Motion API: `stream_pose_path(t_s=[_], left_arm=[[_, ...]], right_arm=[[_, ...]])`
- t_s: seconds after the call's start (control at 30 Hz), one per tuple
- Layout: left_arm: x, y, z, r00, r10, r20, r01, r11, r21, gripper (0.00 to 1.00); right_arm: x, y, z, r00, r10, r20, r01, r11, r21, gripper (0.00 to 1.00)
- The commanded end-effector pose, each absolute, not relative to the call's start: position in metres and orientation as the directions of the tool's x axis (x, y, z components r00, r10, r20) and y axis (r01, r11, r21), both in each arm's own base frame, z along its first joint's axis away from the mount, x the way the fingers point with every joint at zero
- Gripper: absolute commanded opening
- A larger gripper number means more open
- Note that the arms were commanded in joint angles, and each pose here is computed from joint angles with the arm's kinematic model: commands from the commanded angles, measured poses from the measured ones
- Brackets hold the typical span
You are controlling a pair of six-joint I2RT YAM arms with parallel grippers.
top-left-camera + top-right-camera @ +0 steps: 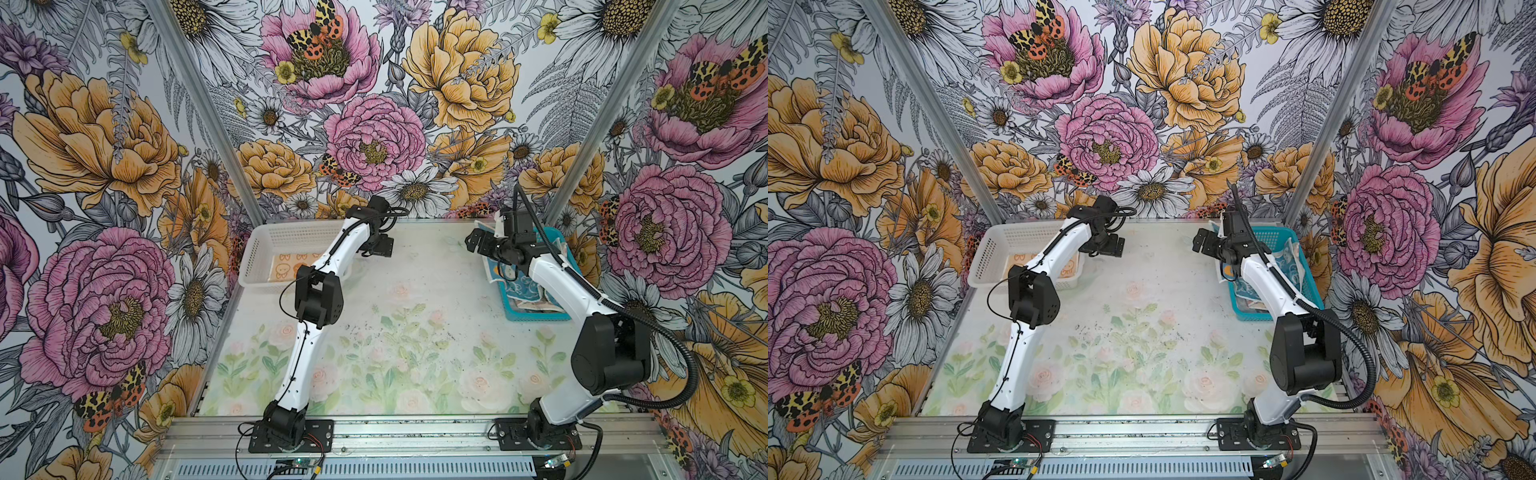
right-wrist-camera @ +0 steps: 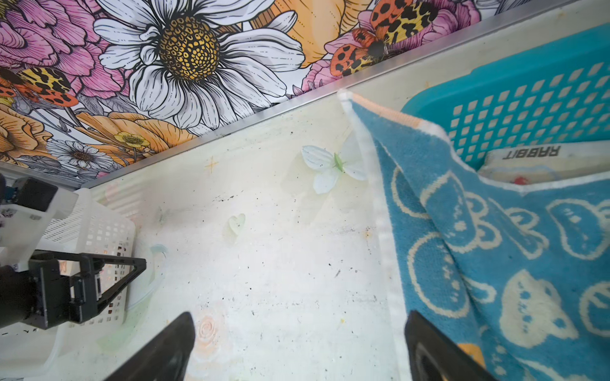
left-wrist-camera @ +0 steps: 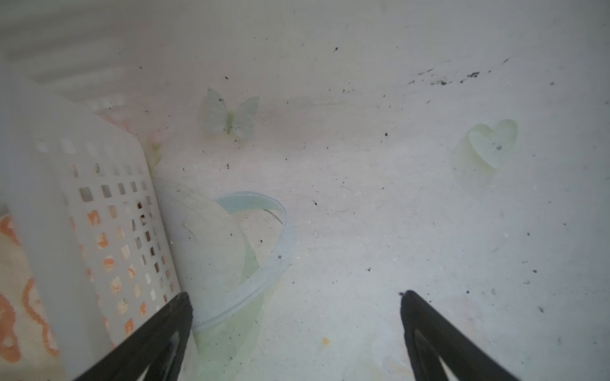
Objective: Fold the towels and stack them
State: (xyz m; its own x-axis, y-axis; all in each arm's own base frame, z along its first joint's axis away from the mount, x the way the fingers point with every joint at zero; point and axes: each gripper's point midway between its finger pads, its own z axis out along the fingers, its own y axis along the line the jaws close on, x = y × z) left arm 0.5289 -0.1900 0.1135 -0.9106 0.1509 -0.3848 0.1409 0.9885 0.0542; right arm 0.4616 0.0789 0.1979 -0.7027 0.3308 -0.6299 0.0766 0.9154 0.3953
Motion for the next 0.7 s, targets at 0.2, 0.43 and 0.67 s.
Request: stream_pose_path(t_s=[0.2, 0.43, 0.67], left_arm=[[0.521, -0.255, 0.207, -0.739, 0.328, -0.588, 0.285, 0.944, 0.167, 0.99], [0.5, -0.324, 0.226, -0.587, 0.5, -0.637, 0.364, 0.866, 0.344, 0.99], [0.495, -0.353, 0.225, -0.53, 0.532, -0.661, 0.368, 0.846, 0.385, 0.99]], right_arm=[[0.461, 0.008, 0.177, -0.688, 0.412, -0.597, 0.236, 0.905, 0.353, 0.99], [0.49, 0.006, 0.159, -0.71, 0.414, -0.57, 0.236, 0.902, 0.361, 0.98], [0.52, 0.003, 0.143, -0.718, 0.41, -0.563, 0.242, 0.905, 0.35, 0.8]])
